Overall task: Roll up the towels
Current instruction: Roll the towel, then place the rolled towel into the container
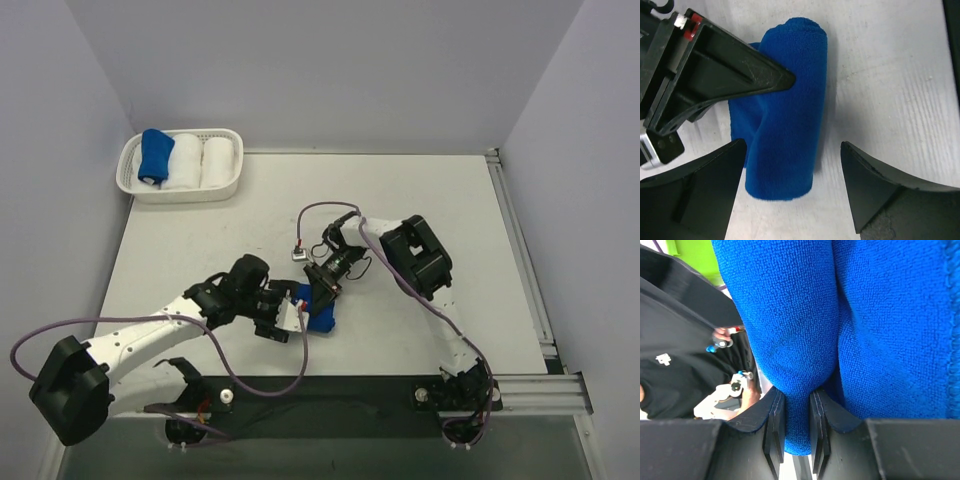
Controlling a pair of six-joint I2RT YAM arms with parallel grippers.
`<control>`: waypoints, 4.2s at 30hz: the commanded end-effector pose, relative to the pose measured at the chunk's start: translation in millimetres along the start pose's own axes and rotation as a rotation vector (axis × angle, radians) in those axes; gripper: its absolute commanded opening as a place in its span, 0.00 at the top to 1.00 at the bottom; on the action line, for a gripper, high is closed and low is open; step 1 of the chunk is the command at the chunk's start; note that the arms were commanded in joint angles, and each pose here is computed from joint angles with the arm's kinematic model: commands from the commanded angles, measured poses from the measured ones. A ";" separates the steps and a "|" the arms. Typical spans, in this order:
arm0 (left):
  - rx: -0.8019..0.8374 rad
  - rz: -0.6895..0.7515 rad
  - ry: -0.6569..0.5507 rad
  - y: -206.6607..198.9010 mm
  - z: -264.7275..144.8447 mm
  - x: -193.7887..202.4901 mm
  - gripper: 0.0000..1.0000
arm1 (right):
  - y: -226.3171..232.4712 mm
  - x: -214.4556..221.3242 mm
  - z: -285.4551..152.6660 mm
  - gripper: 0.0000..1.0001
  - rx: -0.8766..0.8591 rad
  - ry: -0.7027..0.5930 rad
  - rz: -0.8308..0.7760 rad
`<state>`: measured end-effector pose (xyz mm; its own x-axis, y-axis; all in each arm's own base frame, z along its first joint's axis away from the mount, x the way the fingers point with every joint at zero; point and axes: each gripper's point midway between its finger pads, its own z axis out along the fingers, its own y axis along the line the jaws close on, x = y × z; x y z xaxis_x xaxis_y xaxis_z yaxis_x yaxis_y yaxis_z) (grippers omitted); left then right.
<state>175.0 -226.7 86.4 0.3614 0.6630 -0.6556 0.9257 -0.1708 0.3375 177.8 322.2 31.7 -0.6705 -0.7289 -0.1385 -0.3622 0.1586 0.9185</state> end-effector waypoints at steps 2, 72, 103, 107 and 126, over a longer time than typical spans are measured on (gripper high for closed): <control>-0.078 0.085 0.058 26.5 24.5 6.7 0.14 | -17.7 15.9 0.1 1.00 0.058 0.069 0.019; 0.696 -1.081 0.011 54.1 38.1 74.5 0.34 | -32.9 29.9 -13.7 1.00 0.943 0.246 -0.738; -0.148 -0.010 0.024 57.8 -22.3 13.2 0.05 | -27.8 5.1 -12.3 1.00 0.291 0.070 -0.099; -0.102 0.035 0.041 54.1 6.8 14.0 0.05 | -26.9 -3.5 -15.0 1.00 0.242 0.050 -0.078; 0.061 0.128 0.129 36.3 55.3 57.2 0.30 | -77.2 -21.8 -16.1 1.00 0.174 0.049 0.149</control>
<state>237.7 -231.9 30.2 0.4606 0.7220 -0.5162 0.8738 -0.2670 0.4064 228.0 331.3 23.8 -0.7580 -0.6516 0.0297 -0.2187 0.2968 0.9295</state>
